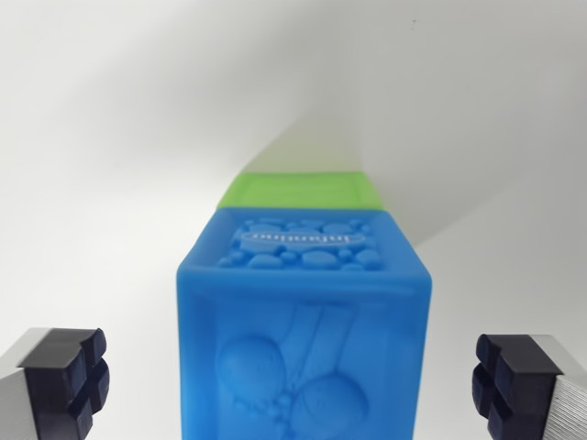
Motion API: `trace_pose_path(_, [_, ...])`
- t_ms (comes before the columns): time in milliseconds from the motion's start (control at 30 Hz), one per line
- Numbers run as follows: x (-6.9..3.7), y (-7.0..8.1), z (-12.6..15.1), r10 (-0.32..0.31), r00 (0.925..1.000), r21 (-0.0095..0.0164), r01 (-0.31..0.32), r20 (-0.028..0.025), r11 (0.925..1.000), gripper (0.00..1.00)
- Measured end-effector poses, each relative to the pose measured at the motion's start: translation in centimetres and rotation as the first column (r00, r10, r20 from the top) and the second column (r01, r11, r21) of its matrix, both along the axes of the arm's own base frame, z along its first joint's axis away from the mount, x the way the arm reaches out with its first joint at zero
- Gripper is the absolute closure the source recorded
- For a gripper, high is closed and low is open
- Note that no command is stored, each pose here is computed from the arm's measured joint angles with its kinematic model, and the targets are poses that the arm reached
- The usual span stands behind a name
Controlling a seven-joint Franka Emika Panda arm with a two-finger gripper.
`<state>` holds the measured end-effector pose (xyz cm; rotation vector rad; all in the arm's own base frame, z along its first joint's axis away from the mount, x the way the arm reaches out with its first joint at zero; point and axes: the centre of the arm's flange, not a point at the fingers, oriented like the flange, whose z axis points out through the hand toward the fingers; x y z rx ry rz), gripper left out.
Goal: Stack cube
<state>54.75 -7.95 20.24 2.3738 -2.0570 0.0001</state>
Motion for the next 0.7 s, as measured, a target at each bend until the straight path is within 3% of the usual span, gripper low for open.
trace_pose_path(700, [-0.1, 0.0, 7.9, 0.002, 1.0000, 0.0005, -0.002, 0.0030, 1.0000, 0.00])
